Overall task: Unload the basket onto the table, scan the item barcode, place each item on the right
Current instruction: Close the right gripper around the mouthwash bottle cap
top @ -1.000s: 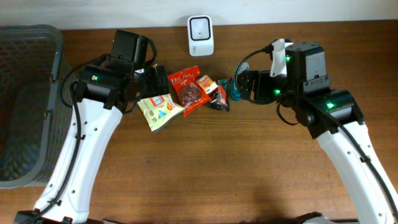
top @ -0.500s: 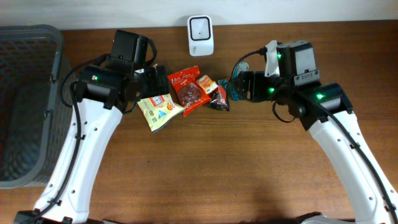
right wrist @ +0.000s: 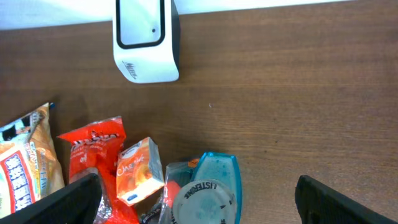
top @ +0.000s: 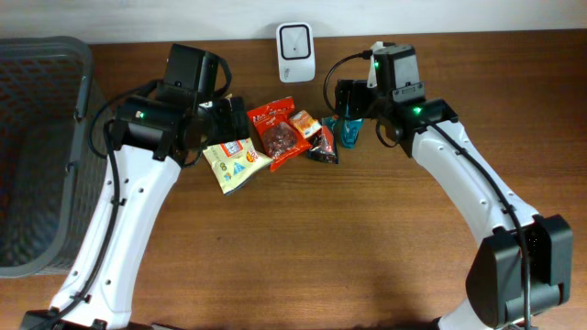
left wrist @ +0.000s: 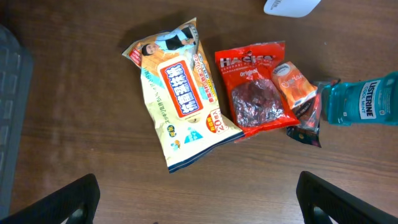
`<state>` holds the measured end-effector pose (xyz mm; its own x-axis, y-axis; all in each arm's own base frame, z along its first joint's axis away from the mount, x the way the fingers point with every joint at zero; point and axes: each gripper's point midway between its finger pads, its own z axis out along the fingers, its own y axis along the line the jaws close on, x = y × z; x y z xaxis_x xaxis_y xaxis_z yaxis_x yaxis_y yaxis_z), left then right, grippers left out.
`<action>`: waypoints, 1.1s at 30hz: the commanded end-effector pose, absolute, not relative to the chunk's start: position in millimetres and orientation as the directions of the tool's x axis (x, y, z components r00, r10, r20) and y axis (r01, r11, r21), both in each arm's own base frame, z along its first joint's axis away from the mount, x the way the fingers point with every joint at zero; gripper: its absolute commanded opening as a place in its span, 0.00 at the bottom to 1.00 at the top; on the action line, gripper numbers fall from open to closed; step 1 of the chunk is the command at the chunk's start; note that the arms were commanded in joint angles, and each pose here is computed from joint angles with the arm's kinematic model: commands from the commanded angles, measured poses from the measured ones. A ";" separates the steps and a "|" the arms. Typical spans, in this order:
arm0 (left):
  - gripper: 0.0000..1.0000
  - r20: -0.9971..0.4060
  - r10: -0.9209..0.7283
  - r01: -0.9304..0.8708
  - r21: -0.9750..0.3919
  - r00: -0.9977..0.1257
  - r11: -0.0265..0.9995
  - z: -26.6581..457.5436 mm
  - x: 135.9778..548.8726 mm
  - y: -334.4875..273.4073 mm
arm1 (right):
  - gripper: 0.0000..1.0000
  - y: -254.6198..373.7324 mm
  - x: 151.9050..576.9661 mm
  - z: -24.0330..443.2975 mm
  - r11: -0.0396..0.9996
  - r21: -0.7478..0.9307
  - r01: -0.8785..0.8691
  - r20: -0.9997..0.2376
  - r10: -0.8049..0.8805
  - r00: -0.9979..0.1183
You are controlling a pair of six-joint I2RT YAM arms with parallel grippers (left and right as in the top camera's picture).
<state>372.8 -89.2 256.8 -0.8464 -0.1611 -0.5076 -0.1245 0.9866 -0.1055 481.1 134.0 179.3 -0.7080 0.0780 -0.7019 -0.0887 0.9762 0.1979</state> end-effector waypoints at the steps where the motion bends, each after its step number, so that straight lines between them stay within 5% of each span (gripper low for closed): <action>1: 0.99 -0.508 -0.154 -0.118 -0.104 -0.848 0.988 257.2 373.1 -88.9 | 0.98 134.3 484.9 185.3 0.978 0.193 -0.078 -0.717 0.086 -0.691; 24: 0.99 -0.508 -0.154 -0.118 -0.104 -0.848 0.988 257.2 373.1 -88.9 | 0.84 134.6 486.0 147.2 0.983 0.171 -0.068 -0.660 0.064 -0.748; 30: 0.99 -0.508 -0.154 -0.118 -0.104 -0.848 0.988 257.1 373.2 -89.0 | 0.54 128.2 485.8 143.3 0.989 0.144 -0.043 -0.656 0.063 -0.752; 33: 0.99 -0.508 -0.155 -0.118 -0.104 -0.847 0.988 257.2 373.2 -88.8 | 0.54 115.6 484.0 140.0 0.996 0.089 0.003 -0.652 0.061 -0.756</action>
